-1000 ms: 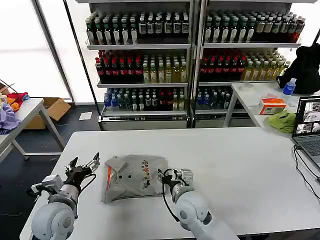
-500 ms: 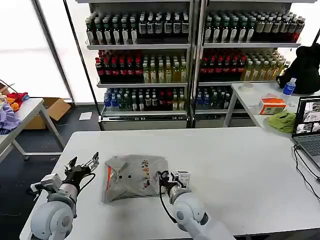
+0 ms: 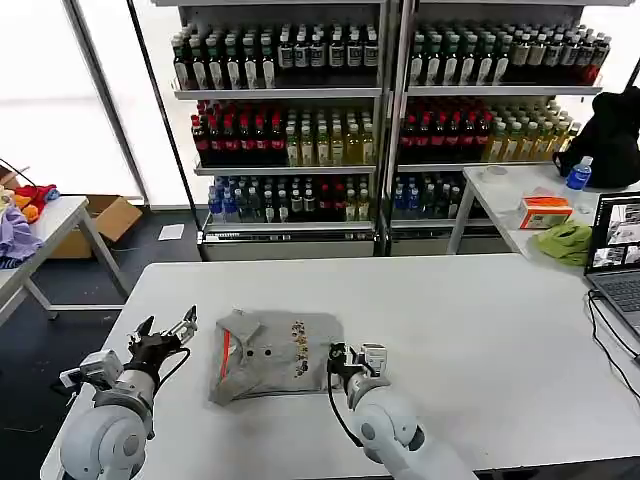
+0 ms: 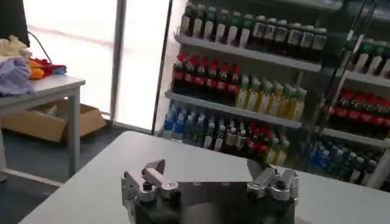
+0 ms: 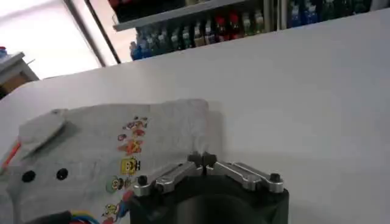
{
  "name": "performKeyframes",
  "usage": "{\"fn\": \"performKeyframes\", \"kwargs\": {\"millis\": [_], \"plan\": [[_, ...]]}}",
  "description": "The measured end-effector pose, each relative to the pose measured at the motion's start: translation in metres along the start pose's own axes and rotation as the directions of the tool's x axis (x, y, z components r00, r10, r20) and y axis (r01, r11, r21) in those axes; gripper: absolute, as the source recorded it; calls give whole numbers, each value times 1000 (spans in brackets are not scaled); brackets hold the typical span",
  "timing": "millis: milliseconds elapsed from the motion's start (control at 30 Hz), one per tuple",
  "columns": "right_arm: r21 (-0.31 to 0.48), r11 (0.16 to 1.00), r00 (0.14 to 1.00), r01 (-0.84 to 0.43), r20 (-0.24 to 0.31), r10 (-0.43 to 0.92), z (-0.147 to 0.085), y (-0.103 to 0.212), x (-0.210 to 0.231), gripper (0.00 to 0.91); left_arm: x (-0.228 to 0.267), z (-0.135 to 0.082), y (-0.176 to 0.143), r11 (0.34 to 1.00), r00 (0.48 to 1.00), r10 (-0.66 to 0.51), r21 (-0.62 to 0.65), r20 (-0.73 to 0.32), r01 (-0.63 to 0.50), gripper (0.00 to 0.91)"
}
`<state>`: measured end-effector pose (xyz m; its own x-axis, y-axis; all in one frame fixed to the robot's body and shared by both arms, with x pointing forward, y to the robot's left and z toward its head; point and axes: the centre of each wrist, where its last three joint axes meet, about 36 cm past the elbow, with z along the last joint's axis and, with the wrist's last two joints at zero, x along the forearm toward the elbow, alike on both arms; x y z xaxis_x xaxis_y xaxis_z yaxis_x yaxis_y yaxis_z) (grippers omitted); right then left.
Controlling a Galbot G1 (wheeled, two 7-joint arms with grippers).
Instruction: Fold and organize the clothes.
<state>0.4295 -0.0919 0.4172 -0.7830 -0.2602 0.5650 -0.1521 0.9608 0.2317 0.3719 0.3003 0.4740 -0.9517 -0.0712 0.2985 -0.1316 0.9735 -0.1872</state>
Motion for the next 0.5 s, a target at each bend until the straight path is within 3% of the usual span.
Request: {"fn": "performKeyframes", "kwargs": {"millis": [500], "plan": [[17,995,994,-100,44,99,-12,-68,24,10,6,3,-12,1000,1000,19,16,2,-19,907]]}}
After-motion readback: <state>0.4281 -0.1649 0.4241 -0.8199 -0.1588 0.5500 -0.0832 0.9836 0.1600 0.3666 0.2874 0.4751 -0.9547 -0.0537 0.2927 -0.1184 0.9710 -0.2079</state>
